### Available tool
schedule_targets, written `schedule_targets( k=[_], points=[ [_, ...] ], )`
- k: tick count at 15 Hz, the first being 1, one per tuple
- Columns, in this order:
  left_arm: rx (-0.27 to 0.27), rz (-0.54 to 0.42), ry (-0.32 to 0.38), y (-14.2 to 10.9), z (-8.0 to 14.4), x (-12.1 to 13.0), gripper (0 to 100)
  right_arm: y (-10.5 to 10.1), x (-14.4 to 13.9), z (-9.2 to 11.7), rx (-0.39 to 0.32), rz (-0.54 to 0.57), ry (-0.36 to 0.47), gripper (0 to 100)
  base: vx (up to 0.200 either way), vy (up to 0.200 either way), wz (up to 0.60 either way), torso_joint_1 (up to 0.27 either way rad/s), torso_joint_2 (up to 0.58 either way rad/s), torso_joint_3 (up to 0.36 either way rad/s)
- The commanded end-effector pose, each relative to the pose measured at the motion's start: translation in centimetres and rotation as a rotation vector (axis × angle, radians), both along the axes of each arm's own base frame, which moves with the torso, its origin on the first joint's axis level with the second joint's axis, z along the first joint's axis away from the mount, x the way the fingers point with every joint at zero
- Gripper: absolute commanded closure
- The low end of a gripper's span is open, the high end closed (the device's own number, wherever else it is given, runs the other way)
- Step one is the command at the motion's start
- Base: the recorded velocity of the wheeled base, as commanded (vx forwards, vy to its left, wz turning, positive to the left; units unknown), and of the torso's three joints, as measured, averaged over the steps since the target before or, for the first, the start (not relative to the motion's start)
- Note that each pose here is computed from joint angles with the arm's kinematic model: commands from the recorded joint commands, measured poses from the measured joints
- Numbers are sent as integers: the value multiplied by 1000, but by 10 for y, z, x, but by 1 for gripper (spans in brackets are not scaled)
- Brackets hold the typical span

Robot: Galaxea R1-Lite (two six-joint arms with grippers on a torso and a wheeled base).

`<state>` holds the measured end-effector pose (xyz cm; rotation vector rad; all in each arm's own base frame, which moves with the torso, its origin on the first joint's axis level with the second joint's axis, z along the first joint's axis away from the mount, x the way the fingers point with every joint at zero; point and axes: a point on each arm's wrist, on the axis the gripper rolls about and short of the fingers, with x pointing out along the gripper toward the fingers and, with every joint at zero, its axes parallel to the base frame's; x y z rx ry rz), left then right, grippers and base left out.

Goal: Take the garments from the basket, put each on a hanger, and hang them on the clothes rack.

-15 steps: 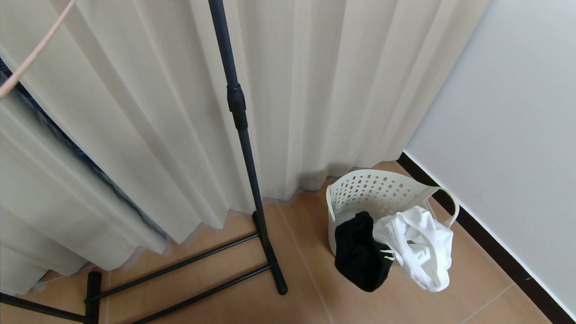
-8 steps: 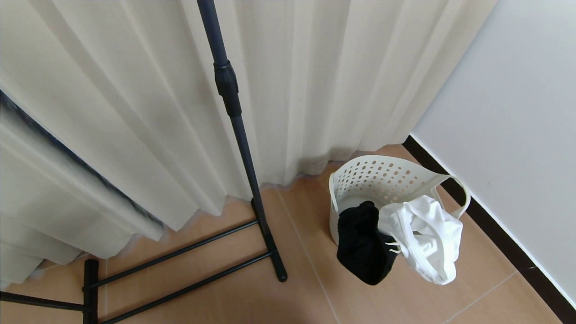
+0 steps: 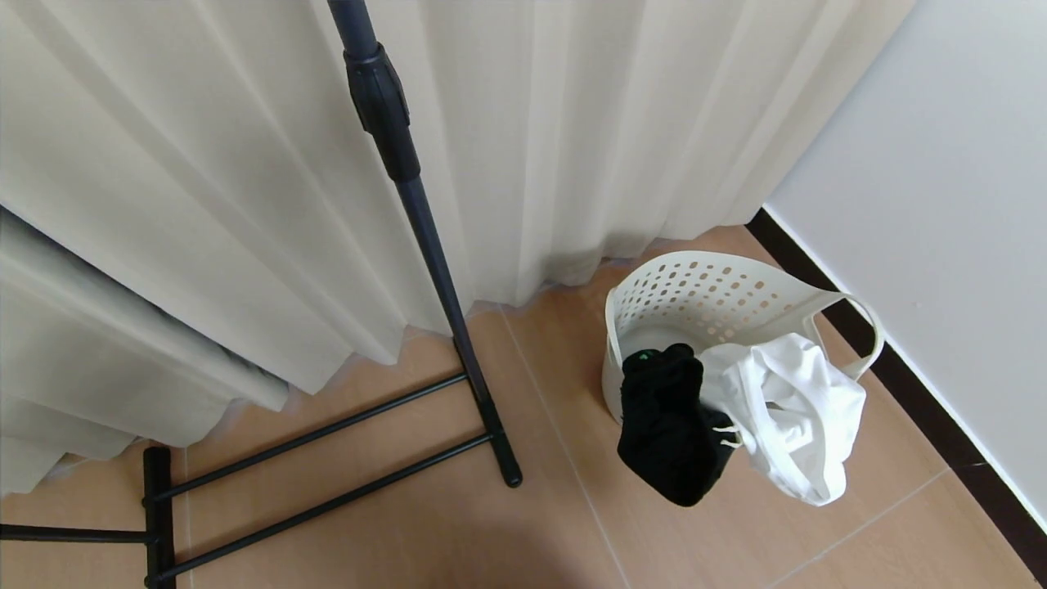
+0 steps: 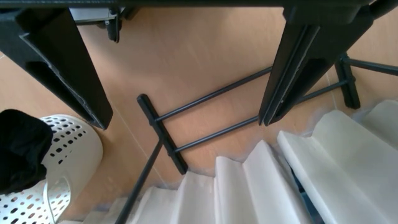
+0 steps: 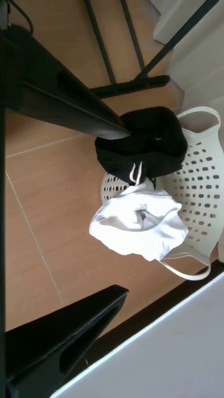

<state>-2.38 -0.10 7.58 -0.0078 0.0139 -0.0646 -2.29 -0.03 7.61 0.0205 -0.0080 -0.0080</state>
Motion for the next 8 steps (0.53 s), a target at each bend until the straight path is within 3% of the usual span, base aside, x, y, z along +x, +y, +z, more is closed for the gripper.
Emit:
schedule_targets(
  k=[1, 2, 4, 8],
  points=[
    [0, 2, 3, 0, 0, 0, 0, -1, 0, 0, 4, -35, 3, 0, 0, 0, 0, 12, -2, -203],
    [0, 3, 0, 0, 0, 0, 0, -2, 0, 0, 0, -85, 8, 0, 0, 0, 0, 2, 2, -139],
    [3, 2, 2, 0, 0, 0, 0, -2, 0, 2, -25, -82, 47, 0, 0, 0, 0, 4, 1, -38],
    [4, 0, 1, 0, 0, 0, 0, 1, 34, 42, 22, 120, 248, 0, 0, 0, 0, 0, 0, 0]
  ],
)
